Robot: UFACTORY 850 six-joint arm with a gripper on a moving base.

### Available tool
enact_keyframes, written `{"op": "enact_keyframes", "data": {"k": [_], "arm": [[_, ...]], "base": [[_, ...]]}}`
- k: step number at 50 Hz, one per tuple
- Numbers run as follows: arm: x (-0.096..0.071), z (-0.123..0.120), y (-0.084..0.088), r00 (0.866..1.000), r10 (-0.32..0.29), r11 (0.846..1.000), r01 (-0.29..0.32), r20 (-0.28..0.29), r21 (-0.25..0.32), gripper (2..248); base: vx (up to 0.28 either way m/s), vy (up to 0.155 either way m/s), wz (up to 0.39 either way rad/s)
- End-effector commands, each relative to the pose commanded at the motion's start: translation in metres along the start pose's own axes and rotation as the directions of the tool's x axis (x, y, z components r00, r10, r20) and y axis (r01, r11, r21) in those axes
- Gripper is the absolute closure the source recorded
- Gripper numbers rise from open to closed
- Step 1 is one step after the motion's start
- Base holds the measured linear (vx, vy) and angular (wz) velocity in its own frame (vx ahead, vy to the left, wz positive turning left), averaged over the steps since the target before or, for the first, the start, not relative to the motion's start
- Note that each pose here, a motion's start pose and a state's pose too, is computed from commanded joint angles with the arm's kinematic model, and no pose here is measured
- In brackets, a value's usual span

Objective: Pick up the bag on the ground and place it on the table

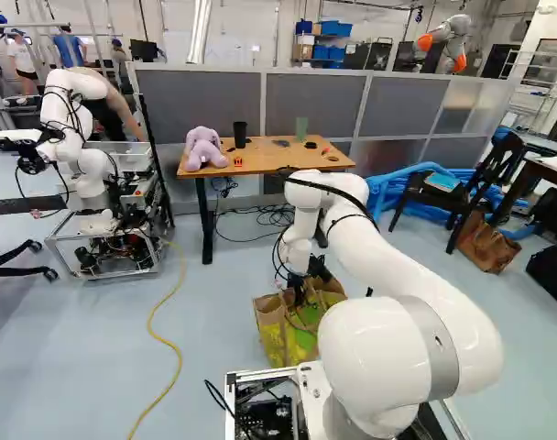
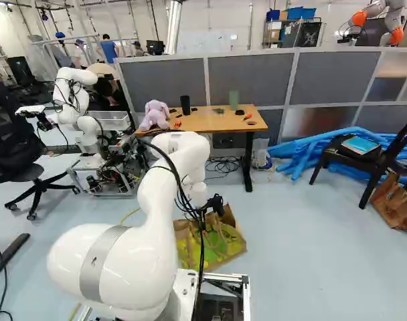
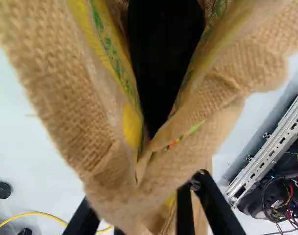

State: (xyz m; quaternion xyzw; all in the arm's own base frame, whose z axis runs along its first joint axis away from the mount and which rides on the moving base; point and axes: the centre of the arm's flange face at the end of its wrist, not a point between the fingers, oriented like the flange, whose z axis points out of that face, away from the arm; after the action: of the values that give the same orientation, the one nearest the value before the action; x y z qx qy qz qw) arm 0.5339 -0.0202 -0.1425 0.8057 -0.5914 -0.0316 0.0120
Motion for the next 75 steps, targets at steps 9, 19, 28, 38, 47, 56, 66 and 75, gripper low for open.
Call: {"op": "enact_keyframes", "data": {"k": [9,19,28,38,47,56,66,75], "arm": [[0.000,0.000,0.000,1.000,0.000,1.000,0.000,0.000,0.000,215],[0.000,0.000,0.000,1.000,0.000,1.000,0.000,0.000,0.000,216],[0.000,-0.010,0.001,1.000,0.000,1.000,0.000,0.000,0.001,216],[-0.001,-0.024,0.001,1.000,0.000,1.000,0.000,-0.001,0.002,216],[-0.002,-0.038,0.002,1.000,0.000,1.000,0.000,-0.002,0.004,216],[-0.002,-0.052,0.004,1.000,0.000,1.000,0.000,-0.003,0.007,216],[-0.003,-0.067,0.005,1.000,0.000,1.000,0.000,-0.004,0.011,216],[-0.004,-0.081,0.006,1.000,0.000,1.000,0.000,-0.005,0.014,216]], "base": [[0.000,0.000,0.000],[0.000,0.000,0.000],[0.000,0.000,0.000],[0.000,0.000,0.000],[0.000,0.000,0.000],[0.000,0.000,0.000],[0.000,0.000,0.000],[0.000,0.000,0.000]]}}
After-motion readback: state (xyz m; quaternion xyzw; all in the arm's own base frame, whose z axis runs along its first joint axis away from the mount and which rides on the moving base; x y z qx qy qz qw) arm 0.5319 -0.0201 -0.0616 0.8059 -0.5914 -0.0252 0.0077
